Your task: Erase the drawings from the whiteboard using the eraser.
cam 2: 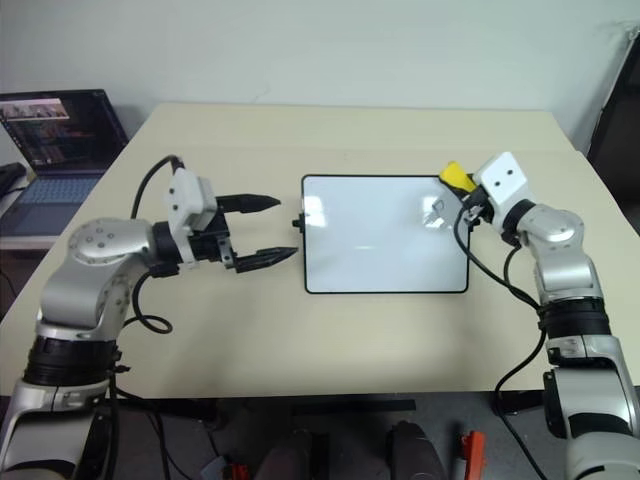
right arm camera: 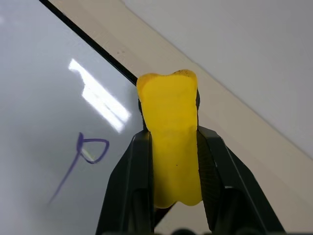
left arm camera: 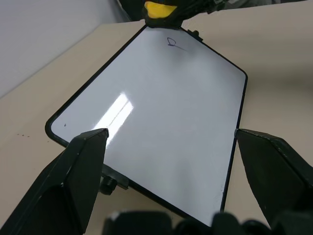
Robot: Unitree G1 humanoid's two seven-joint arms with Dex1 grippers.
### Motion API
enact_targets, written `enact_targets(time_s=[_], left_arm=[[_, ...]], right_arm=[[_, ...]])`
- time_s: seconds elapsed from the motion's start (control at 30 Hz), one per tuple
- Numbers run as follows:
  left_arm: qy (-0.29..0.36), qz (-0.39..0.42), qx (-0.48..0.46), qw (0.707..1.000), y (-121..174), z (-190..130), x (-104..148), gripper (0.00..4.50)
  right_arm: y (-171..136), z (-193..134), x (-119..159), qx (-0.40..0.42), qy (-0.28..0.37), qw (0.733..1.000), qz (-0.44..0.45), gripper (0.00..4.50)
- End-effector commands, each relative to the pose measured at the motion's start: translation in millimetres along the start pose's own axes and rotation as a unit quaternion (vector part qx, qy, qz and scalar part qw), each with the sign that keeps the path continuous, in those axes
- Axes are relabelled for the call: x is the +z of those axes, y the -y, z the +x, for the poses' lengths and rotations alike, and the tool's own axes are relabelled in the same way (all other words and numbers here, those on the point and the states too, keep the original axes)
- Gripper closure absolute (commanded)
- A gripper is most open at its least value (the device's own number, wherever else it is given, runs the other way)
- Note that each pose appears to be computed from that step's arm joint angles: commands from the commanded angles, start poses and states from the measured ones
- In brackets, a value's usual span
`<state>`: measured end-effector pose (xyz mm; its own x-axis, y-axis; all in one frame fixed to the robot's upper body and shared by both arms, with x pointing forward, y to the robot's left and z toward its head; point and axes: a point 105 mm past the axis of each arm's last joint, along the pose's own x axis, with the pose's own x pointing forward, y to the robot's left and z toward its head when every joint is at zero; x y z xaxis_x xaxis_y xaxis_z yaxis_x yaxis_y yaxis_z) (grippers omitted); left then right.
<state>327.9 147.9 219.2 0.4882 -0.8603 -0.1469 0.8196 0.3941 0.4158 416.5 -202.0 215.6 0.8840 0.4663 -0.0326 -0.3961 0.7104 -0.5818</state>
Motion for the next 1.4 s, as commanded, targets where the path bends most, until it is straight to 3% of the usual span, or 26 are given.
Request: enact_targets(time_s=[0.03, 0.23, 0.43, 0.5, 0.67, 0.87, 1.0, 1.1, 1.23, 1.33, 1.4], left_arm=[[0.007, 0.022, 0.012, 1.000, -2, -6, 11, 0.00], [0.005, 0.021, 0.018, 1.000, -2, -8, 10, 0.00], [0.004, 0.020, 0.018, 1.000, -1, -8, 9, 0.00], [0.006, 0.020, 0.016, 1.000, -1, -7, 10, 0.00], [0.005, 0.019, 0.009, 1.000, 0, -5, 9, 0.00], [0.009, 0.019, 0.005, 1.000, 0, -2, 9, 0.00], [0.012, 0.019, 0.004, 1.000, 0, 1, 10, 0.00], [0.015, 0.019, 0.001, 1.000, -1, 4, 11, 0.00], [0.016, 0.017, -0.006, 1.000, -1, 5, 10, 0.00], [0.021, 0.016, -0.015, 1.000, 0, 10, 10, 0.00], [0.029, 0.016, -0.022, 0.999, 1, 16, 12, 0.00]], right_arm=[[-1, 4, 2, 0.002, 0.002, 1.000, -0.017, 3.65], [-31, 8, -28, 0.051, -0.043, 0.997, -0.031, 3.65], [-95, -6, -40, 0.208, -0.074, 0.975, 0.002, 3.65], [-103, -10, -41, 0.225, -0.079, 0.971, 0.007, 3.65], [-52, 0, -31, 0.098, -0.061, 0.993, -0.019, 3.65], [-3, 4, -29, -0.010, -0.065, 0.997, -0.040, 3.66], [-21, 4, -43, 0.019, -0.083, 0.995, -0.045, 3.66], [-58, -2, -54, 0.091, -0.094, 0.991, -0.032, 3.66], [-97, -13, -45, 0.164, -0.076, 0.983, -0.002, 3.66], [-134, -32, -46, 0.253, -0.094, 0.963, 0.018, 3.66], [-136, -38, -39, 0.256, -0.086, 0.963, 0.022, 3.66]])
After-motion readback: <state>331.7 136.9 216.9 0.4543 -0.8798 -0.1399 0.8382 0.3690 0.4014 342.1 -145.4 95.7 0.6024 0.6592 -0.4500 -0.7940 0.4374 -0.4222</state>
